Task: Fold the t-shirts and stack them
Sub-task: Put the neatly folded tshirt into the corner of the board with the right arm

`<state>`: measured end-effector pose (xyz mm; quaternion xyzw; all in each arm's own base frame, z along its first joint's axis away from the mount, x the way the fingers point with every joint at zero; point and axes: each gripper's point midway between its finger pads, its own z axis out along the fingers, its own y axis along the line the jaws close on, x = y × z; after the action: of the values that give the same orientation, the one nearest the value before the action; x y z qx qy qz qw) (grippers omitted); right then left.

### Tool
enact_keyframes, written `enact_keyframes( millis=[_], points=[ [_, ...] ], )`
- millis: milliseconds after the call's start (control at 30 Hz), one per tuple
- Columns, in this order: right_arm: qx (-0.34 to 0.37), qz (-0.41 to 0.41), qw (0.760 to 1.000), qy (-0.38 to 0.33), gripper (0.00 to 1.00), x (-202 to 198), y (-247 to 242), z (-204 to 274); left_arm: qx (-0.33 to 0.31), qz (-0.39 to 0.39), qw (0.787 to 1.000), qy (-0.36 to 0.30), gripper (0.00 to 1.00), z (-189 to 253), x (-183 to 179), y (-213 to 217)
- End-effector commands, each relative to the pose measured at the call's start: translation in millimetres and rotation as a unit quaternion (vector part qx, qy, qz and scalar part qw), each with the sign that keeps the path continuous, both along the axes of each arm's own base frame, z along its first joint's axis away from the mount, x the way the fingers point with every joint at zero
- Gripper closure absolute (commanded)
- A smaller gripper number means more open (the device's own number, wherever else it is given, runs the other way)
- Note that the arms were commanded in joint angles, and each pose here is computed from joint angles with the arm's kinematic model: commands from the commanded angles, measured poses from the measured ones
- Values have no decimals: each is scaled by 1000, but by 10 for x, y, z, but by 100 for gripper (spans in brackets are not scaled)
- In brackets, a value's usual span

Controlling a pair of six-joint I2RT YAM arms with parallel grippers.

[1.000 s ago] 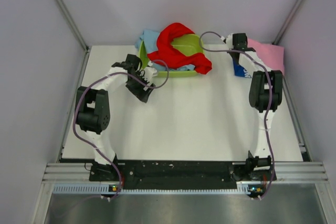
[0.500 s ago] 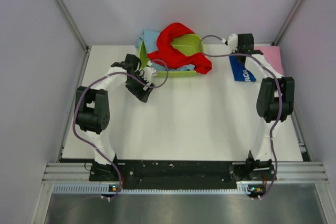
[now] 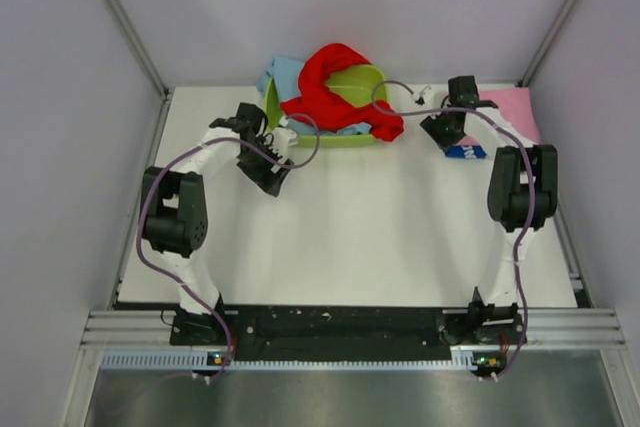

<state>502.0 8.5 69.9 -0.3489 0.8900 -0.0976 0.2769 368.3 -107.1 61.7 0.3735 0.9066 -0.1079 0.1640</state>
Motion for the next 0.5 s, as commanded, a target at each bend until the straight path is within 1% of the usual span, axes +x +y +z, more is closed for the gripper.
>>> enact_keyframes(
  millis=[0, 33, 67, 100, 133, 167, 200, 267, 300, 400, 433, 467],
  points=[
    [138, 49, 988, -48, 40, -168, 545, 772, -14, -3, 999, -48, 12, 414, -27, 12],
    [155, 48, 985, -55, 38, -217, 592, 879, -18, -1, 998, -55, 12, 477, -48, 9],
    [177, 50, 981, -60, 32, -286, 657, 993, -21, -1, 998, -57, 12, 514, -93, 10],
    [200, 52, 976, -65, 6, -358, 730, 1093, -28, -2, 997, -68, 12, 591, -128, 0],
    [224, 50, 971, -71, 1, -433, 788, 1195, -34, -3, 996, -76, 12, 643, -179, -5],
    [249, 41, 965, -76, 1, -515, 841, 1274, -42, -6, 995, -90, 12, 721, -240, -8],
    [271, 37, 958, -90, 1, -587, 885, 1395, -49, -7, 992, -118, 11, 871, -280, 1],
    [309, 20, 944, -111, 1, -745, 938, 1510, -51, 12, 987, -151, 9, 976, -343, 70],
    [328, 11, 937, -118, 1, -824, 961, 1510, -51, 29, 983, -171, 2, 1012, -351, 122],
    [370, -20, 916, -150, 1, -1074, 971, 1493, -58, 87, 968, -226, 1, 1076, -338, 292],
    [382, -24, 907, -173, 1, -1116, 965, 1530, -64, 101, 964, -236, 1, 1066, -350, 331],
    [388, -39, 905, -170, 1, -1219, 945, 1352, -69, 114, 961, -244, 1, 1001, -390, 372]
  ],
)
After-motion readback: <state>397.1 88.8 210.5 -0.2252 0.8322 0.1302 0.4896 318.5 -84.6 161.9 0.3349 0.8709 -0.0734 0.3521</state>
